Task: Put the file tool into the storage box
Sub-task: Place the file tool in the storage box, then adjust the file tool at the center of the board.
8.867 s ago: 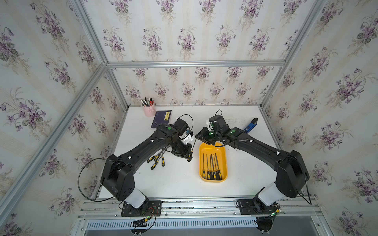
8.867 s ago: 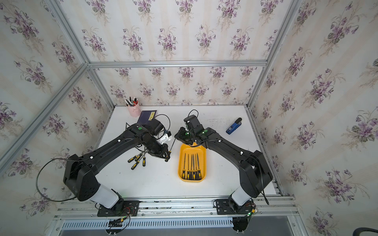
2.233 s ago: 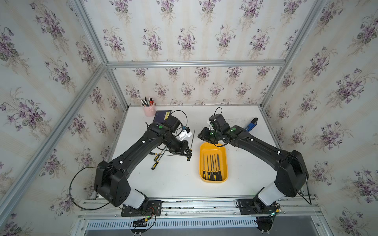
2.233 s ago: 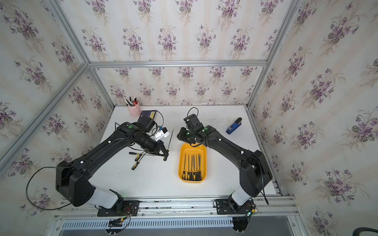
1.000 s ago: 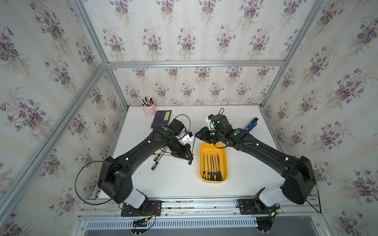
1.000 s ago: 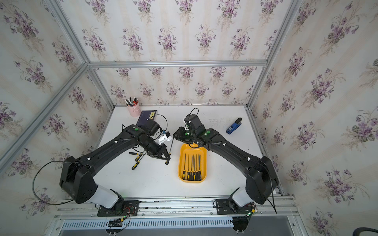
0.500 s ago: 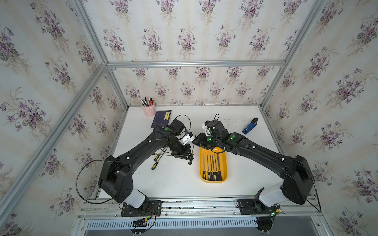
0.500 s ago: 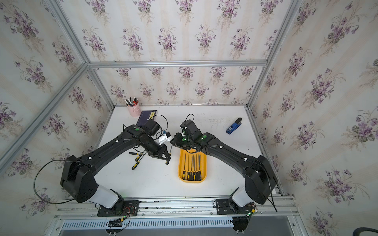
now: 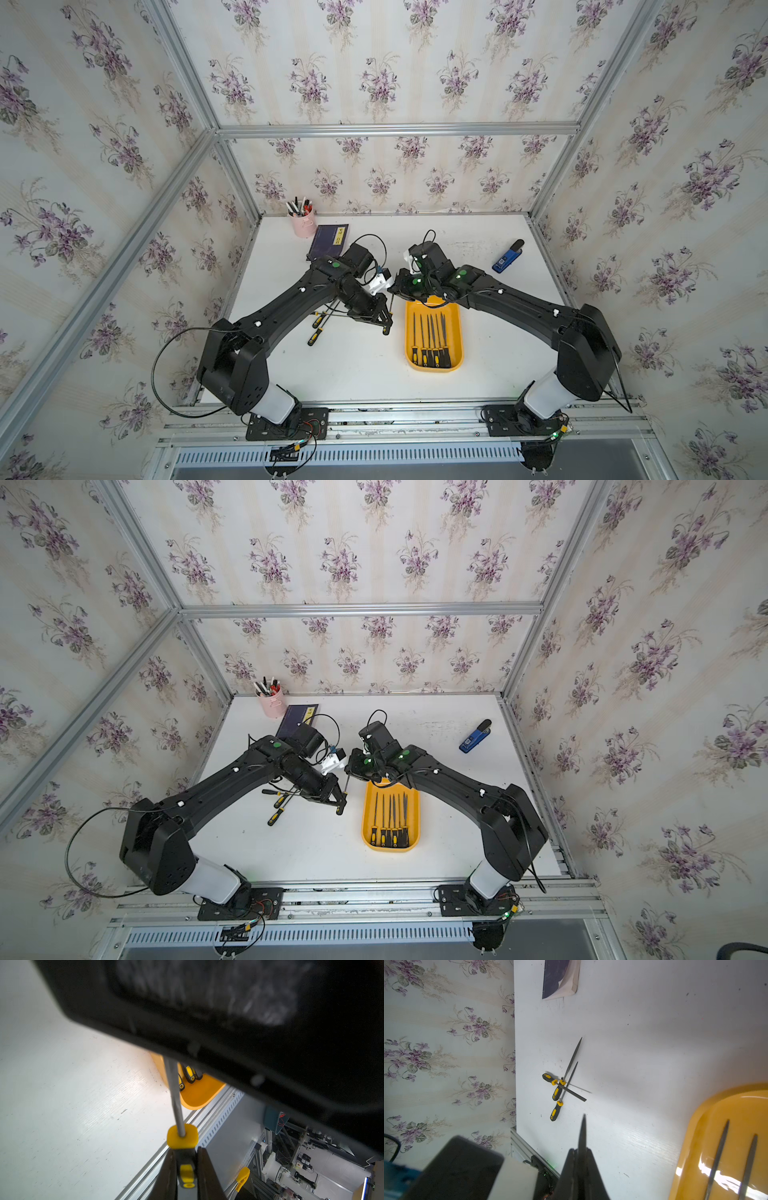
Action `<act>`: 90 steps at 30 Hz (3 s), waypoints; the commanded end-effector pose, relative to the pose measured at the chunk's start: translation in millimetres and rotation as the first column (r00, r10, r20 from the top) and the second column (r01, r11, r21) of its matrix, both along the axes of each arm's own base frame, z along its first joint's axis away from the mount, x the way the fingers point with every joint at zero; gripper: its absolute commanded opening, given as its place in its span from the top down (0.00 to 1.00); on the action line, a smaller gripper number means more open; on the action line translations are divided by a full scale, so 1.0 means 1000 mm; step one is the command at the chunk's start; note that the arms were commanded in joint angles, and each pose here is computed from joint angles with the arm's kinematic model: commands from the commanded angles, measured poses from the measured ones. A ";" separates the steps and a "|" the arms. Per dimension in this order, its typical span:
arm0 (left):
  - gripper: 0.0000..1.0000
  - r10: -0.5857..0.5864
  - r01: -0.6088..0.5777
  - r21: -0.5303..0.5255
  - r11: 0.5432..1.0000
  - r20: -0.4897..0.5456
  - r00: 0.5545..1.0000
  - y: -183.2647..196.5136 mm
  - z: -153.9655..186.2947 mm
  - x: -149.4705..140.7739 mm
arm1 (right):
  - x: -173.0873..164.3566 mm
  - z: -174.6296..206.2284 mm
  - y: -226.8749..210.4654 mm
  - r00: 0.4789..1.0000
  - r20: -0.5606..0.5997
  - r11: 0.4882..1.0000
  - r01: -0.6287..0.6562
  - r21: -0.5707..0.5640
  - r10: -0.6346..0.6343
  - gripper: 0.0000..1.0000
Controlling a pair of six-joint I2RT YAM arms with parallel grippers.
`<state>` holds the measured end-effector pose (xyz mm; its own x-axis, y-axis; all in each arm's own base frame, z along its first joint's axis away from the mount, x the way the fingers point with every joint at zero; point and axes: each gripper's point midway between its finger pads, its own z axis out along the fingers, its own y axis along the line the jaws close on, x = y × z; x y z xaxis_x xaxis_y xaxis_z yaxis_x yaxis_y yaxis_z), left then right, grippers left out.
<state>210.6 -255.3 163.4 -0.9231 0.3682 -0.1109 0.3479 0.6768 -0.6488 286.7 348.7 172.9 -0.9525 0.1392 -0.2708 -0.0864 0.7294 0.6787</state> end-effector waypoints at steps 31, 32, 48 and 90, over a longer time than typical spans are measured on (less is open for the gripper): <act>0.00 0.172 -0.172 0.044 0.984 0.010 0.985 0.035 -0.002 0.027 | -0.044 -0.129 -0.136 0.983 -0.182 0.769 -0.145 -0.623 0.037 1.00; 0.00 0.173 -0.173 0.045 0.984 0.008 0.985 0.035 -0.003 0.027 | -0.045 -0.133 -0.136 0.981 -0.190 0.769 -0.148 -0.622 0.035 1.00; 0.00 0.166 -0.166 0.059 0.984 -0.006 0.986 0.041 -0.011 0.025 | -0.045 -0.152 -0.140 0.982 -0.190 0.758 -0.131 -0.639 0.009 0.95; 0.04 0.364 -0.395 0.683 0.615 0.198 0.910 0.205 -0.066 0.052 | -0.004 -0.018 -0.100 0.997 0.072 0.904 0.037 -0.426 -0.007 0.72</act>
<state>250.7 -75.8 100.2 -0.9994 -0.0171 0.0301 -0.0187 0.9983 -0.0545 283.0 246.3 151.0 -0.9275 0.0008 -0.3739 -0.1104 0.9548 0.2760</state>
